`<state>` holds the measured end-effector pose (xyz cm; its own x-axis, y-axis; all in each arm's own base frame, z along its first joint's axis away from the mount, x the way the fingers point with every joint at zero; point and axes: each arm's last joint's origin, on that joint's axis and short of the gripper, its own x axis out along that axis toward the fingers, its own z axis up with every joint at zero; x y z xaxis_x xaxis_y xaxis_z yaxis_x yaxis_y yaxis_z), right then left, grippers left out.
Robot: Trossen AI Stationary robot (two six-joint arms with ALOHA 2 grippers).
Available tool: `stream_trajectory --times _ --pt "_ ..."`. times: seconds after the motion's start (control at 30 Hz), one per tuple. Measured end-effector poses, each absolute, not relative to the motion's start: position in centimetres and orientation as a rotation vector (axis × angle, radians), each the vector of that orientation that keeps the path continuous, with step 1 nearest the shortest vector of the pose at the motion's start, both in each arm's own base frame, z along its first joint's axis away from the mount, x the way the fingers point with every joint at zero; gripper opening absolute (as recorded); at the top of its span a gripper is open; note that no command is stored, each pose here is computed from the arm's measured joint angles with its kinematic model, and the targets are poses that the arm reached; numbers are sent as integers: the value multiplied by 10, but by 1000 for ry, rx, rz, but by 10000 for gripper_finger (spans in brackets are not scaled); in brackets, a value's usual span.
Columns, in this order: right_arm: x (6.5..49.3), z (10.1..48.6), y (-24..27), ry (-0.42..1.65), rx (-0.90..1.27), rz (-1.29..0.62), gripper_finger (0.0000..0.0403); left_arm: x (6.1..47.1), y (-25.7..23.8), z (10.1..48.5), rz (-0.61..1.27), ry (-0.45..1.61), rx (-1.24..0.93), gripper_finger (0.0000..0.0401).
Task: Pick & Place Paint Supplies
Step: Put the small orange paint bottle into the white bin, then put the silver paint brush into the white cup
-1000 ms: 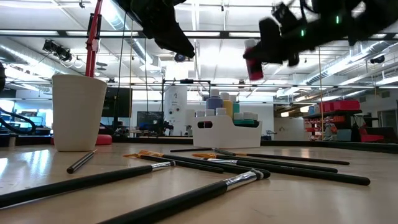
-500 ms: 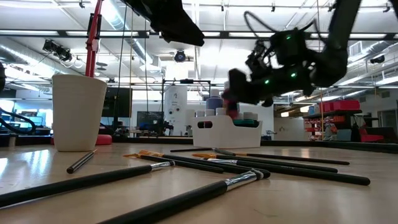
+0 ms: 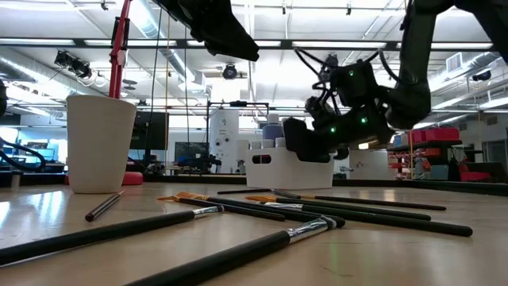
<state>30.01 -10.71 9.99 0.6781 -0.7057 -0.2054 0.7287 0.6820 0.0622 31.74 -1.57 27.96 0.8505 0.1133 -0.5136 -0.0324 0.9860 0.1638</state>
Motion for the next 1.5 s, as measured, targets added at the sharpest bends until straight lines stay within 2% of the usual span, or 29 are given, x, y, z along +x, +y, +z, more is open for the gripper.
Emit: stream_trajectory --times 0.13,0.4,0.53,0.67,1.0,1.4,1.5 --pt "301 95 -111 195 125 -800 162 317 -16 280 78 549 149 181" --pt "304 96 -111 210 72 -776 223 317 -16 280 78 549 146 181" --pt "305 98 -110 218 41 -767 239 317 -16 280 79 549 146 181" --pt "307 110 -103 194 15 -735 239 317 -16 280 79 549 145 181" --pt "304 167 -68 165 -58 -629 225 317 -16 280 80 549 140 181" --pt "275 220 -22 221 -40 -484 225 317 -16 280 131 538 -49 181" --pt "267 226 -9 249 -45 -396 225 317 -17 280 141 535 -96 181"
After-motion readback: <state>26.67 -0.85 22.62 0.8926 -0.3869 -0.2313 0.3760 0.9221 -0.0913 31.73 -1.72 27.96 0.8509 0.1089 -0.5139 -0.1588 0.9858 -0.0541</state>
